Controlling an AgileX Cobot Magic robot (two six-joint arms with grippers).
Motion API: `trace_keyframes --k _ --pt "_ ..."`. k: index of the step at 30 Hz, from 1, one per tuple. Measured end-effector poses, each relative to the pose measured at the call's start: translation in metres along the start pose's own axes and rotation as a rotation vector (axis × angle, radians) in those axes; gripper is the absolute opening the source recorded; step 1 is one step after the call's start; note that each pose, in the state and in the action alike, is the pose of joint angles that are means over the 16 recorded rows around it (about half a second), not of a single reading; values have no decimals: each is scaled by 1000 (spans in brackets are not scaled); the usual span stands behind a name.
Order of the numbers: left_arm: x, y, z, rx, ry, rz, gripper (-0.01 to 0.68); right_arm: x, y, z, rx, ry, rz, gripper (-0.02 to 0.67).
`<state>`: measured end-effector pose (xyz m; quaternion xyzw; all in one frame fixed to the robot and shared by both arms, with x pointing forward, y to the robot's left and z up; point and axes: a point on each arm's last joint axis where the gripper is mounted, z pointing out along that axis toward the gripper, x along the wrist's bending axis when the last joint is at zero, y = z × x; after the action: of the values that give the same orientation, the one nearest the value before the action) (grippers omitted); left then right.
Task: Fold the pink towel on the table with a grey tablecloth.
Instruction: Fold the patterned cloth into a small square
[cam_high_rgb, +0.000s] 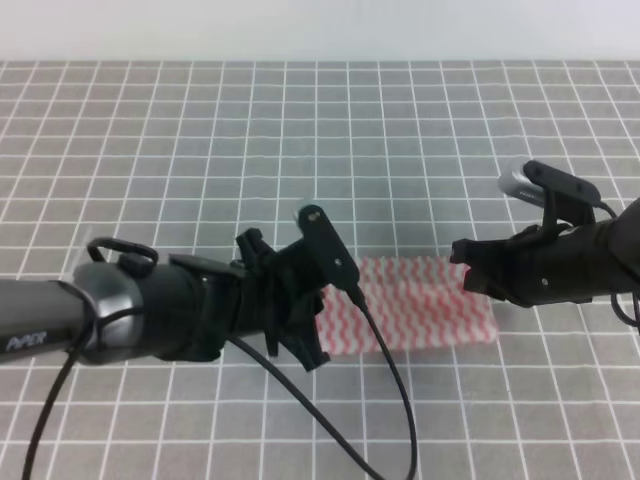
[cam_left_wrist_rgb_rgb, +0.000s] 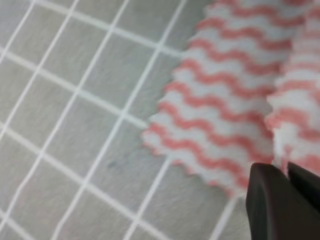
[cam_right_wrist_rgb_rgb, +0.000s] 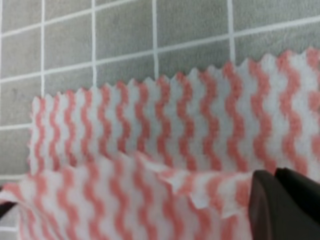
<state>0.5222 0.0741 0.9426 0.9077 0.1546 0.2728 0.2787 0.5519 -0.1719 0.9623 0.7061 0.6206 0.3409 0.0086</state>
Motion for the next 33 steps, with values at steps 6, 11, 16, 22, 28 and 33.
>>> trace_keyframes --k 6,11,16,22,28,33 --pt "5 -1 1 -13 -4 4 0 -3 3 2 -12 -10 8 -15" --pt "7 0 1 -28 -12 16 0 -5 7 1 -24 -11 14 -15" --pt "7 1 1 -36 -18 33 0 -6 11 0 -32 -9 18 -15" --pt "7 1 1 -35 -18 38 0 -5 14 1 -31 -7 19 -15" --pt "10 0 2 -35 -13 17 0 -6 14 4 -28 -11 21 -15" --pt "14 -1 7 -32 -9 -9 0 -7 14 6 -27 -16 22 -15"
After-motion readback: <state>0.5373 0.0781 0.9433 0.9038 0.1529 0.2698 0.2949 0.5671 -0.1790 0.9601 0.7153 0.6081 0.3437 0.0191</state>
